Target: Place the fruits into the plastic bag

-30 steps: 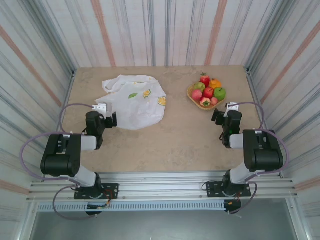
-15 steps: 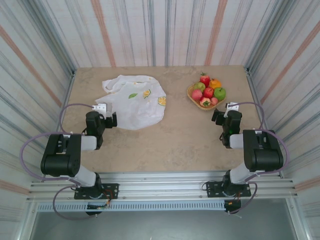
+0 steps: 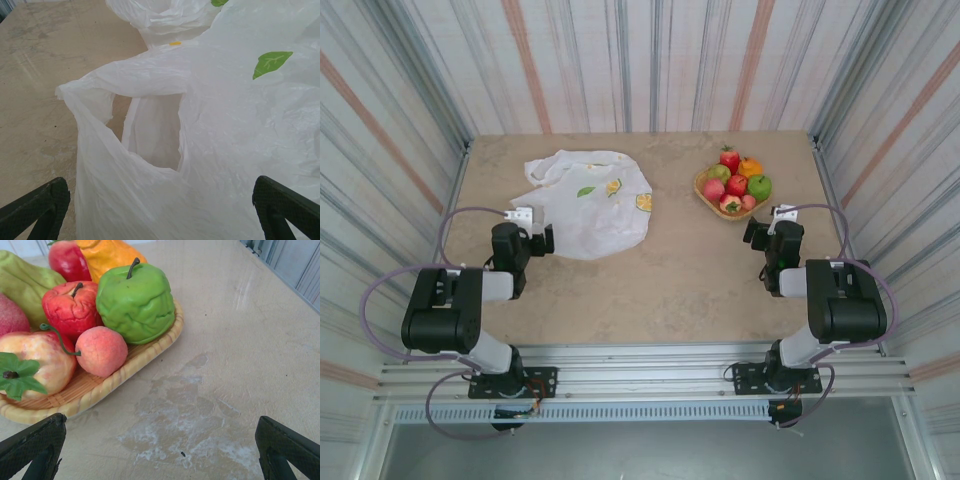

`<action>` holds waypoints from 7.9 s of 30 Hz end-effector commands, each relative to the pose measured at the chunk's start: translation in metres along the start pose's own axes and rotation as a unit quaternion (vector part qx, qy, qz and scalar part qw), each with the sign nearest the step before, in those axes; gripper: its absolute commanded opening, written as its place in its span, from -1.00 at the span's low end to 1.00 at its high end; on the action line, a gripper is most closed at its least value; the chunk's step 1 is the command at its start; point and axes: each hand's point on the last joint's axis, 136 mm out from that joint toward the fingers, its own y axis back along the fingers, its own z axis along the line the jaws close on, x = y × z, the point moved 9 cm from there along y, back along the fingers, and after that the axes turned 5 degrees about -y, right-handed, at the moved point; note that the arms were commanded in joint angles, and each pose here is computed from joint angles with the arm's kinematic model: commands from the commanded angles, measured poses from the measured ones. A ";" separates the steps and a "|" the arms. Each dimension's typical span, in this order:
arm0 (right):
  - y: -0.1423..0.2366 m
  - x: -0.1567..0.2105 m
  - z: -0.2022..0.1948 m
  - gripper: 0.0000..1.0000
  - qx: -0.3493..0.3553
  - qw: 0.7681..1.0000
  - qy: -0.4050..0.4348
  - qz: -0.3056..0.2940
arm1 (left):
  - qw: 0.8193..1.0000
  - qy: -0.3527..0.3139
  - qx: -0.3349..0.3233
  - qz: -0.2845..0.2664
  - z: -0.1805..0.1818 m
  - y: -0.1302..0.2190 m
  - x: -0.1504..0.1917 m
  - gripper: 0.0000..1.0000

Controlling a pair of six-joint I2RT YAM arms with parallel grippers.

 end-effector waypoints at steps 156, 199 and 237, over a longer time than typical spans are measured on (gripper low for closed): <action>0.205 0.056 0.316 -0.86 -0.481 0.808 0.332 0.075 | 0.951 0.205 0.211 0.094 -0.057 0.150 -0.090 0.97; 0.107 -0.062 0.177 -1.00 -0.544 0.830 -0.051 0.113 | 0.911 -0.272 0.311 0.007 -0.187 0.013 -0.125 -0.14; 0.089 -0.055 0.193 0.87 -0.360 0.901 -0.066 0.232 | 0.958 0.155 0.237 0.036 -0.123 0.103 -0.112 -1.00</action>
